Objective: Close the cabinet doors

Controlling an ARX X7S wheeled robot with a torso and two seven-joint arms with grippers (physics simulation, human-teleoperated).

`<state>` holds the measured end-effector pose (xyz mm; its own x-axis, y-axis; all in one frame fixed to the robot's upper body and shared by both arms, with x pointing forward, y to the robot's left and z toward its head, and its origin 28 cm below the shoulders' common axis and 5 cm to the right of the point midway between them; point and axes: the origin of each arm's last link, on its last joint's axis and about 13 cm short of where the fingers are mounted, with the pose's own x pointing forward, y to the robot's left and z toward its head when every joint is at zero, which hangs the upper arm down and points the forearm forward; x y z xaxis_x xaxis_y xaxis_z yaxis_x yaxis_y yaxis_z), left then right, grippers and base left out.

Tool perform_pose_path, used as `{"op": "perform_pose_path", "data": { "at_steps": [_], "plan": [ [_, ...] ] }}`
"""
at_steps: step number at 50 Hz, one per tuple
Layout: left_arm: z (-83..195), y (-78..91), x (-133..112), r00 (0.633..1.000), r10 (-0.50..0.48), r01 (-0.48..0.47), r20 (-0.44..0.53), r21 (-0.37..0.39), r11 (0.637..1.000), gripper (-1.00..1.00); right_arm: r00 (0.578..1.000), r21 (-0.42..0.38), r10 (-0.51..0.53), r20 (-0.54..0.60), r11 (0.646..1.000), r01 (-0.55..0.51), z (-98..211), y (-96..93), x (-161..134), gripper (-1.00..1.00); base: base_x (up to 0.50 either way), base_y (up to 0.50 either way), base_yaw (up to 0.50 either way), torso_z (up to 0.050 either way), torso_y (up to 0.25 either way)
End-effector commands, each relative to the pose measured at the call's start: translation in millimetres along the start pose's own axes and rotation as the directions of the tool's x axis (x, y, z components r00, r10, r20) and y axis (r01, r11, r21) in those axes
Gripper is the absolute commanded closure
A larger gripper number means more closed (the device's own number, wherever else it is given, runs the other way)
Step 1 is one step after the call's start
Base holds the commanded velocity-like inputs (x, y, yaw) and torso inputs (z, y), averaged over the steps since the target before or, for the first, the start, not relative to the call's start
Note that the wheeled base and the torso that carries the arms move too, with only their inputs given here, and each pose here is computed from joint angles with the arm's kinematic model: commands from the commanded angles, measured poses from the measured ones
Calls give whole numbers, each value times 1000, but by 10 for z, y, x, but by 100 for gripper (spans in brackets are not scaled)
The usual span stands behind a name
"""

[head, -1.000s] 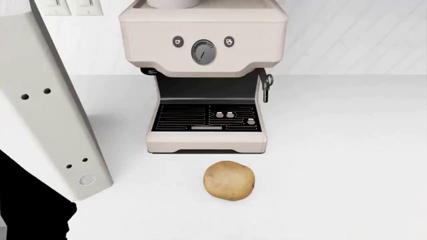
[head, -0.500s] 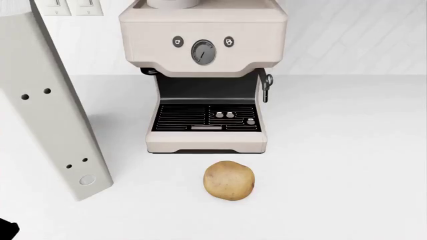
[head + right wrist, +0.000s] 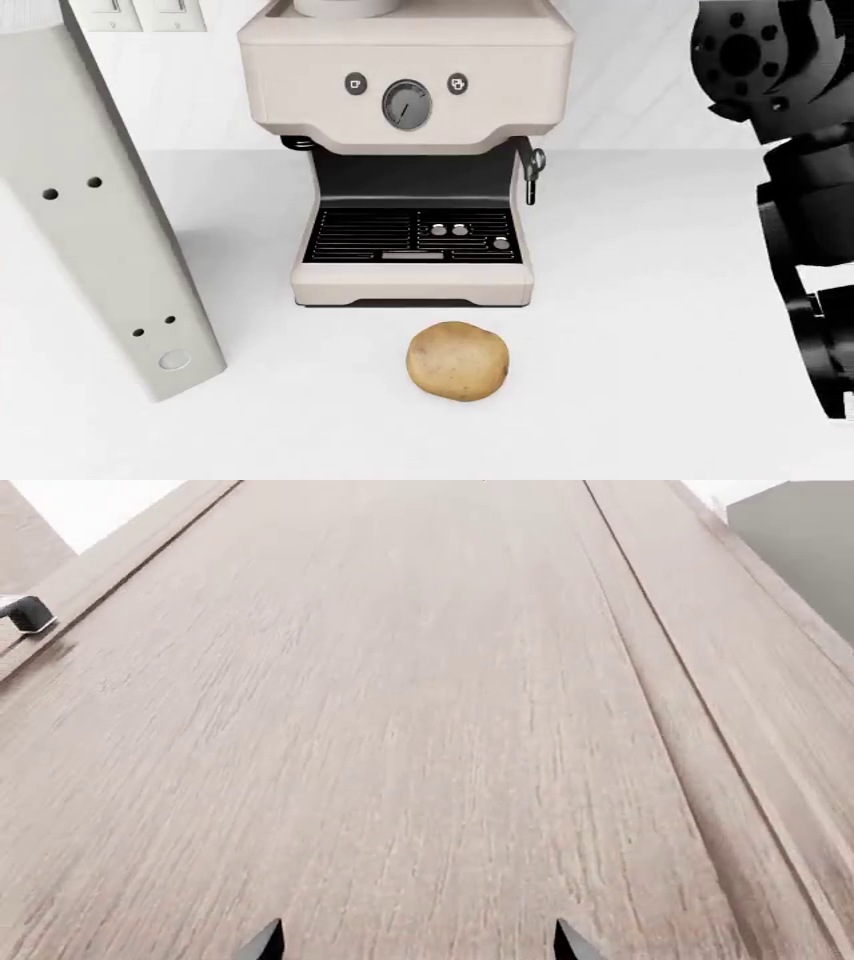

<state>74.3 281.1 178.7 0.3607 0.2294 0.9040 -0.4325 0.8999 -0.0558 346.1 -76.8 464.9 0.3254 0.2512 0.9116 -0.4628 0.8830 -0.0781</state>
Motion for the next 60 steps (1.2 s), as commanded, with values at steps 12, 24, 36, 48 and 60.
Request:
{"op": "perform_pose_path", "data": {
  "at_steps": [12,24,36,48,60],
  "plan": [
    [303,254,-119,997,73,-74,9,160,984,-100,966,96,-70,-249,991,96,-885,-80,-203,-100,0,0,0,0,0],
    [319,275,-126,997,78,-79,12,165,983,-100,960,90,-67,-272,991,94,-948,-68,-257,-100,0,0,0,0,0],
    [320,268,-133,997,77,-78,11,164,983,-100,968,111,-63,-242,990,92,-923,-48,-231,-100,0,0,0,0,0],
    [181,136,-76,999,37,-38,5,95,995,-100,997,152,0,-74,988,12,-164,161,-500,-100,0,0,0,0,0],
    [-122,-123,37,999,-42,42,-6,-62,997,-100,996,74,5,-85,997,1,287,215,-1004,-100,0,0,0,0,0]
  ]
}}
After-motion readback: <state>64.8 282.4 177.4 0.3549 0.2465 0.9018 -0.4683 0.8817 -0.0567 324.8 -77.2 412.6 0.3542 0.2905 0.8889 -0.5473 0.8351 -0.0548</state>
